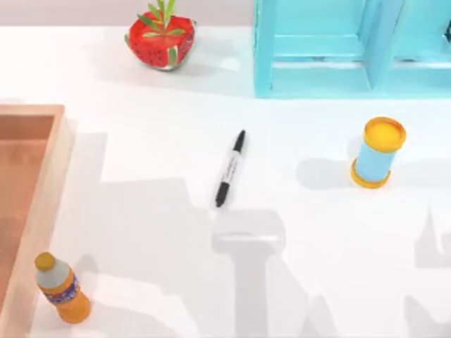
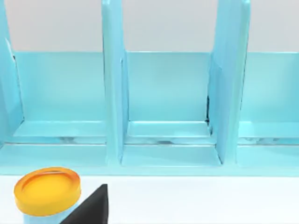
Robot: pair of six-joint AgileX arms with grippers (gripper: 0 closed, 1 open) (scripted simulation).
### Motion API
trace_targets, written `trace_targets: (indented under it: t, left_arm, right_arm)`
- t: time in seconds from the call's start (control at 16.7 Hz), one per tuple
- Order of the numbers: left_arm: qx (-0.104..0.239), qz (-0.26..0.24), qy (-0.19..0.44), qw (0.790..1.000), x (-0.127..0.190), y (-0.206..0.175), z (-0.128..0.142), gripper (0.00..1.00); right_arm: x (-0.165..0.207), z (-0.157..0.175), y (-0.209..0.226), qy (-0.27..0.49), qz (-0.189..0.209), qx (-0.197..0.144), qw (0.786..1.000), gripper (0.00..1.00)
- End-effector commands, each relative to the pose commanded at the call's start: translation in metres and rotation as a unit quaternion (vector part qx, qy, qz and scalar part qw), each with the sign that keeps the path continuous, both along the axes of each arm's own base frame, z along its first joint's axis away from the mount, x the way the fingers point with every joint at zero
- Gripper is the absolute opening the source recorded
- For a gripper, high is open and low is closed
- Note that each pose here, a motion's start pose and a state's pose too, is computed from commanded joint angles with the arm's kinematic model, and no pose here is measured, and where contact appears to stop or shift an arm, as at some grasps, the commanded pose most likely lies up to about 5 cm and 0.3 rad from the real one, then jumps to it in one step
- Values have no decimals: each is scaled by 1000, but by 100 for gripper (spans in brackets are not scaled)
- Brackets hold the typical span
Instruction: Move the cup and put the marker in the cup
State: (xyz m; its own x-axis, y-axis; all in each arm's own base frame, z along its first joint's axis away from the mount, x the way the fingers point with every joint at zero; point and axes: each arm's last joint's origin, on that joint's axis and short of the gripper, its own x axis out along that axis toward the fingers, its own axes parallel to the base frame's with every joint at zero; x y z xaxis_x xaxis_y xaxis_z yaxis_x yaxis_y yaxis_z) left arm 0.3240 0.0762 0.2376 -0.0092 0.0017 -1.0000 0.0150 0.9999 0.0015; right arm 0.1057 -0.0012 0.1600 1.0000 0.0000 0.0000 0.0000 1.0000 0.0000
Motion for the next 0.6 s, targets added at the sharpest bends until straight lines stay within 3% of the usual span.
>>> trace_targets:
  t: [0.42,0.6]
  left_arm:
    - [1,0,-4,1000,1,1,-71,100]
    - [0,0,-1,1000,-1,1,-89,100]
  right_arm:
    - [0,0,0,0,0,0,1000,100]
    - [0,0,0,0,0,0,1000,100]
